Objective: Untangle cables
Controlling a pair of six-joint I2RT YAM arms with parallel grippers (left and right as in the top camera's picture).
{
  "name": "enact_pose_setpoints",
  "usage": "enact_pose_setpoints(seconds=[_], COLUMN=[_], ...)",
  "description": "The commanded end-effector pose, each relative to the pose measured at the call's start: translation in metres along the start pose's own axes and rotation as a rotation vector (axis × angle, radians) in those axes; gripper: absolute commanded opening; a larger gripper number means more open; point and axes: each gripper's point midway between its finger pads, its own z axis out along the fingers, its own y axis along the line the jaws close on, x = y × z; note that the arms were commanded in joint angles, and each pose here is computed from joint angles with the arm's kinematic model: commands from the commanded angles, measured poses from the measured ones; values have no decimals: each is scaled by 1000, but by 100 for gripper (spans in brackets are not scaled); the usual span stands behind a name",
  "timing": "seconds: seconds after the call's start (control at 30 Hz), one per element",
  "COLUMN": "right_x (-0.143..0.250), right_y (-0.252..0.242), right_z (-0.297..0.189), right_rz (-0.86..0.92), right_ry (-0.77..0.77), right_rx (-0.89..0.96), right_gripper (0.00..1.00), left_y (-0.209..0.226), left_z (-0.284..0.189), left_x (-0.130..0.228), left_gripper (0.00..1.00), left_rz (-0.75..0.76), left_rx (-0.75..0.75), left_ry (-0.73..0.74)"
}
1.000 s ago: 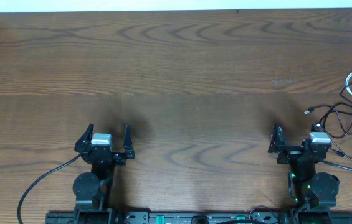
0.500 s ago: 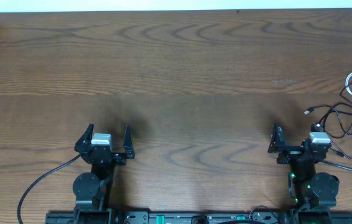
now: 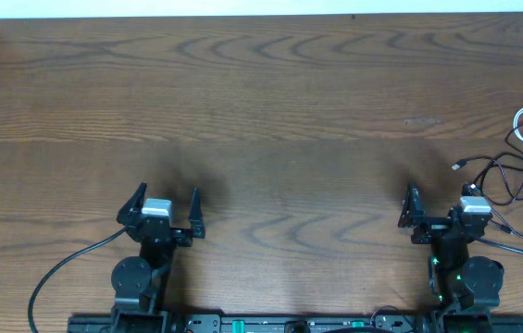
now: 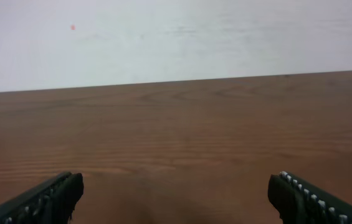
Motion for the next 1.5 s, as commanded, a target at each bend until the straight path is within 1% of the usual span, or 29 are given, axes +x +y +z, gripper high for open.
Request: enact_pose_setpoints(seconds=[0.0,0.1,0.2,0.27,1.47], right_x=[0,0,0,0,0], right_y=[-4,-4,-4,-4,-4], right_z=[0,0,0,0,0], right_rz=[-9,-9,-9,-9,-9], right_ry=[-2,-2,-2,-2,-2], right_rx=[19,19,19,19,19], right_gripper=[99,99,99,99,99], left_y=[-11,-17,-28,-31,-30], left_z=[0,-1,-2,-2,-2], left_x=[13,12,11,10,11], left_gripper=[100,100,100,100,100], left_rz=[3,-8,56,95,98], left_rx=[52,89,152,169,164], left_ry=[43,41,29,24,27])
